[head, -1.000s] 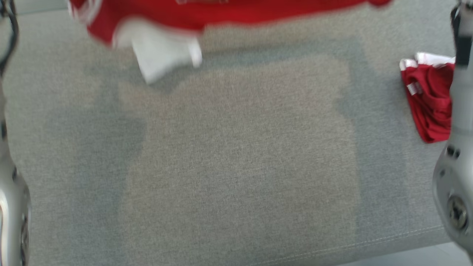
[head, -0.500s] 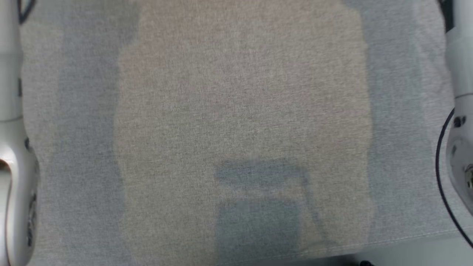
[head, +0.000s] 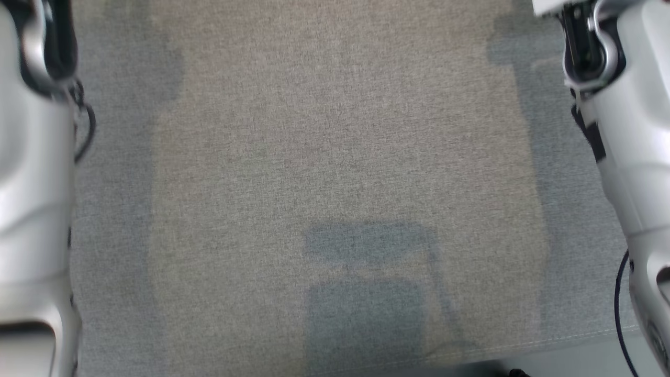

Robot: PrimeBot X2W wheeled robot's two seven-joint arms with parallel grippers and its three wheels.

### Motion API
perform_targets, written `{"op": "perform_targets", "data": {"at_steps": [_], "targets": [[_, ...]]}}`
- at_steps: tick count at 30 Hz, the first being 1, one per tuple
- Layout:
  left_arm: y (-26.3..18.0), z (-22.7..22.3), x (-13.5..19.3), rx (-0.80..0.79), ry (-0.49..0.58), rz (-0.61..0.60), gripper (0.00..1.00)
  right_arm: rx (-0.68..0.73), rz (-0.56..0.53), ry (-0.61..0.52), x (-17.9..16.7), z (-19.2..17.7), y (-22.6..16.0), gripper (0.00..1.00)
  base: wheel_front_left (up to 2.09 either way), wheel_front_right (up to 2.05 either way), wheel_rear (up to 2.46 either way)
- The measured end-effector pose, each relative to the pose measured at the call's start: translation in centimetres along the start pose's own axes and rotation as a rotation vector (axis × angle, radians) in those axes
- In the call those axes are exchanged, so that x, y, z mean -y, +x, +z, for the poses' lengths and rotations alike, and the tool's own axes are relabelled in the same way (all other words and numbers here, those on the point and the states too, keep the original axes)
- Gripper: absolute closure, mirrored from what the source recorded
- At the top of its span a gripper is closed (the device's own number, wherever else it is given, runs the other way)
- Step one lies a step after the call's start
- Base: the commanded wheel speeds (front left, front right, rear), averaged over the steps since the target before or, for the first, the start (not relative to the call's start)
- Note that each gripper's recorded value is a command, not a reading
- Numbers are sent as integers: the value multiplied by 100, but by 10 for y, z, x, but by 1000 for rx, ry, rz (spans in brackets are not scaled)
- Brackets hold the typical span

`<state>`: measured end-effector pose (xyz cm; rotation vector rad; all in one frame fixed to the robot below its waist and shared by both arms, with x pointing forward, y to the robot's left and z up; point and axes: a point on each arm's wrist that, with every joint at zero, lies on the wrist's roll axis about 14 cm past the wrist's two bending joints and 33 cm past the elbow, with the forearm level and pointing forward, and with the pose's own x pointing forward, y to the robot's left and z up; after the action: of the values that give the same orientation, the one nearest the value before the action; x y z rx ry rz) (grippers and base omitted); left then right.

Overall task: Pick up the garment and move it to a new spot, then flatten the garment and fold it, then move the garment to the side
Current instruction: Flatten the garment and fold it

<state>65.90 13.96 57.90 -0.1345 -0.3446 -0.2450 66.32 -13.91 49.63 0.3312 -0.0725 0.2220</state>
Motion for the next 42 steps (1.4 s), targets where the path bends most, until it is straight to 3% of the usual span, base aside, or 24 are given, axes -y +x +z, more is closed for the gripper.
{"op": "perform_targets", "data": {"at_steps": [8, 17, 24, 32, 42], "targets": [[-86, -16, -5, -96, -55, 70, 100, -22, -44, 70, 4, -11, -65, 100, 0, 0, 0], [-203, -25, -3, -214, -209, 298, 100, -37, -111, 125, -1, -18, -130, 100, 0, 0, 0], [-281, -31, 7, -334, -246, 404, 100, -55, -166, 137, -4, -21, -179, 100, 0, 0, 0], [-329, -10, 7, -344, -229, 466, 100, -52, -174, 140, -21, -15, -226, 100, 0, 0, 0], [-336, 43, 24, -208, -203, 407, 100, -6, -144, 113, -44, 9, -274, 100, 0, 0, 0]]}}
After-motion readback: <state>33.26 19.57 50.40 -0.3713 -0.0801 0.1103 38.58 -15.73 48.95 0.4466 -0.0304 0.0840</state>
